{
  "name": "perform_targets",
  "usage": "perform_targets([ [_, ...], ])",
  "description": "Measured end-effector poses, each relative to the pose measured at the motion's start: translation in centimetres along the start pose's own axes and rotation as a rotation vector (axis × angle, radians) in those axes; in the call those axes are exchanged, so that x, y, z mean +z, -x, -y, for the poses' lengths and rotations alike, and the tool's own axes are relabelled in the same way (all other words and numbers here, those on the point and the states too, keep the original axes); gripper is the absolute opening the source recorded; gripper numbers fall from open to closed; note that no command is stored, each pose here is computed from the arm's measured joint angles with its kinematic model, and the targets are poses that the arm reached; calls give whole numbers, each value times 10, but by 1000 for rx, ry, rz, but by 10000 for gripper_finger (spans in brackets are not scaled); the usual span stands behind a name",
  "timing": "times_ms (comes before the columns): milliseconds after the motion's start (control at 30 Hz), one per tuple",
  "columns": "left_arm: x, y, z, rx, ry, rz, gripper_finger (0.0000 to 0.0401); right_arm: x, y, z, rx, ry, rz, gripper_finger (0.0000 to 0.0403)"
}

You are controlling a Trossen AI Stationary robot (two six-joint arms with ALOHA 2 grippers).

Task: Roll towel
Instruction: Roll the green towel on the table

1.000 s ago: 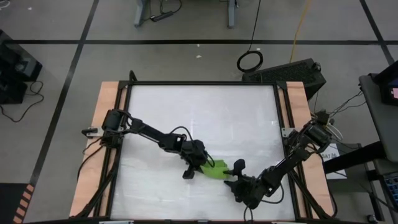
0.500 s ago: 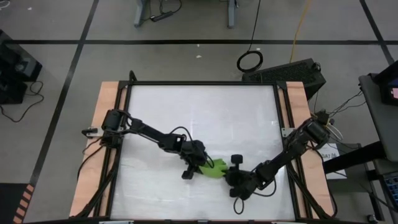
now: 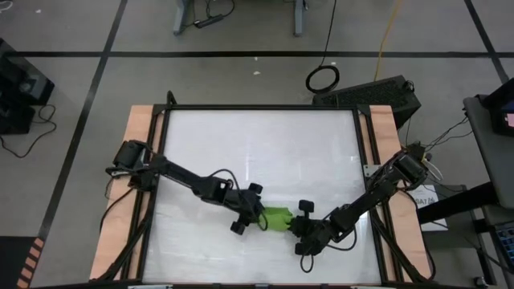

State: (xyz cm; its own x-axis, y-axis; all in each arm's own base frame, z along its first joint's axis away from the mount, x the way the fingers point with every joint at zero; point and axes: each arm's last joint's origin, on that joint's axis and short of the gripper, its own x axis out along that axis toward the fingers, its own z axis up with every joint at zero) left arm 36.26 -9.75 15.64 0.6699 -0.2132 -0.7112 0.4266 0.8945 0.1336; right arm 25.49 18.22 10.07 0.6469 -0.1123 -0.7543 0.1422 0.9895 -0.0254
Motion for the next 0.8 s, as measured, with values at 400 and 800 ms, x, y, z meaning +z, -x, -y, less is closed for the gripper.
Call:
perform_targets([
  [400, 14, 5, 58, 217, -389, -30, 226, 13, 4, 0, 114, -132, 17, 19],
  [800, -5, -17, 53, 99, -397, -100, 226, 19, 3, -1, 139, -172, 62, 19],
])
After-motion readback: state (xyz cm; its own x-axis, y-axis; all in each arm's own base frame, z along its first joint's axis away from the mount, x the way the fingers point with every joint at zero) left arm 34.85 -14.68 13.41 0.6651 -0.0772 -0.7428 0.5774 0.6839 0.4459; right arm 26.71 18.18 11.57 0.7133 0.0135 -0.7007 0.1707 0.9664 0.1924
